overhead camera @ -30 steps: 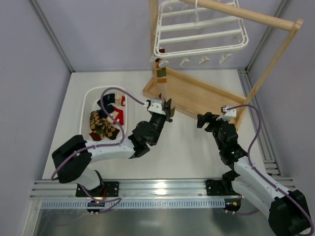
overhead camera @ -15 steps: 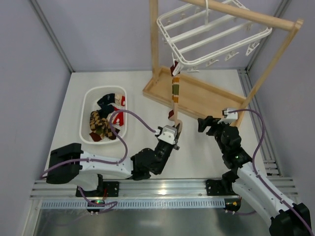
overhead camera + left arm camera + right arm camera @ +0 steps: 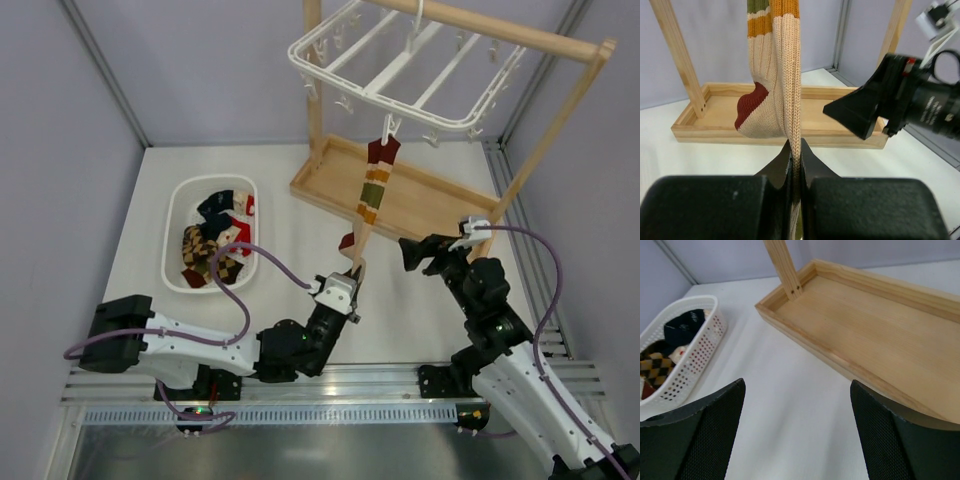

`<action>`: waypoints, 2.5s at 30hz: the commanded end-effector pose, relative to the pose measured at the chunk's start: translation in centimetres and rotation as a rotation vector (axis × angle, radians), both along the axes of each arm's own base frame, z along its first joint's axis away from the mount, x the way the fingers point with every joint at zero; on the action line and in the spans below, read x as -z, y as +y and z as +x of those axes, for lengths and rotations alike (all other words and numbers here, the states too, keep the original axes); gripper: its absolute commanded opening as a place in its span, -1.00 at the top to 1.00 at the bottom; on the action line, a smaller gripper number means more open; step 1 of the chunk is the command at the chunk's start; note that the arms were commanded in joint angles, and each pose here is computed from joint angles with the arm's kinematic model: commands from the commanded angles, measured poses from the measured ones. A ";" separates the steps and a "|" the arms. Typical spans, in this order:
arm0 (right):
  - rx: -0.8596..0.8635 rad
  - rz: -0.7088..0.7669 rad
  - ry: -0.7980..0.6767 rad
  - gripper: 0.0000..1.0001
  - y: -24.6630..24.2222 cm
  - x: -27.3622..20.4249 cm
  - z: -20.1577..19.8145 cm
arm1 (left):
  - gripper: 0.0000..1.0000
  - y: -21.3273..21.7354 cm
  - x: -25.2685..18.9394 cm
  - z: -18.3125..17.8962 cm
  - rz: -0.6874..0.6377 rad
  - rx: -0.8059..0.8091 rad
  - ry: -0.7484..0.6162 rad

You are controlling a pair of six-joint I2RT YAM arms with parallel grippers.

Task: Remove the socks clipped to the hanger

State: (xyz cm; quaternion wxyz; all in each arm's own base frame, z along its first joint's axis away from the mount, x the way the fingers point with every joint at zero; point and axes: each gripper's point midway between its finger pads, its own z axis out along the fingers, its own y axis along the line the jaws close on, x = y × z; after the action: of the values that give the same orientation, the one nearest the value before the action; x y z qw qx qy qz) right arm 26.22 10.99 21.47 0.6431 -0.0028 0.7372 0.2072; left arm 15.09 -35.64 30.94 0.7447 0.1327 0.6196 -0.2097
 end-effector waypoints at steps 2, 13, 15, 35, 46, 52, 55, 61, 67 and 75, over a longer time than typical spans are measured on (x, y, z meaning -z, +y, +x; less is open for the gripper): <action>-0.153 0.016 -0.091 -0.71 1.8 -6.3 -2.6 | 1.00 0.2 -0.5 -0.2 -0.011 -0.020 0.007; -0.274 0.045 -0.215 -0.71 3.5 -20.2 -3.8 | 1.00 -0.4 0.4 0.6 0.089 -0.136 -0.042; -0.341 0.057 -0.226 -0.71 4.7 -22.1 -4.0 | 1.00 -0.2 0.7 0.7 0.095 -0.148 -0.044; -0.444 0.080 -0.155 -0.71 10.1 -26.2 1.1 | 1.00 -1.5 1.3 0.2 0.146 -0.033 -0.072; -0.253 0.035 -0.114 -0.71 8.9 -25.7 4.7 | 1.00 -0.8 1.8 0.5 0.146 0.006 -0.040; -0.180 0.010 -0.094 -0.71 8.6 -25.4 6.2 | 1.00 -0.5 2.1 0.4 0.147 0.015 -0.028; -0.145 -0.004 -0.089 -0.71 8.6 -25.3 7.0 | 1.00 -0.6 2.3 0.3 0.153 0.026 -0.024; -0.042 -0.035 -0.100 -0.71 8.0 -25.4 8.6 | 1.00 -0.6 2.7 0.2 0.151 0.033 -0.016; 0.040 -0.054 -0.086 -0.71 7.3 -25.0 10.0 | 1.00 -0.4 2.9 0.1 0.150 0.039 -0.009; 0.084 -0.058 -0.096 -0.47 6.9 -24.8 10.9 | 1.00 -0.3 3.1 0.2 0.160 0.039 -0.008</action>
State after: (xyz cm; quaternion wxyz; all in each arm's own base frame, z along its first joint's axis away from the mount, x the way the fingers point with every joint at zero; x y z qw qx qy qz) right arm 36.77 19.00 43.18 0.6482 -0.0229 0.7427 0.1668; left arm 15.51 -36.26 27.50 0.7313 0.2128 0.6286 -0.1575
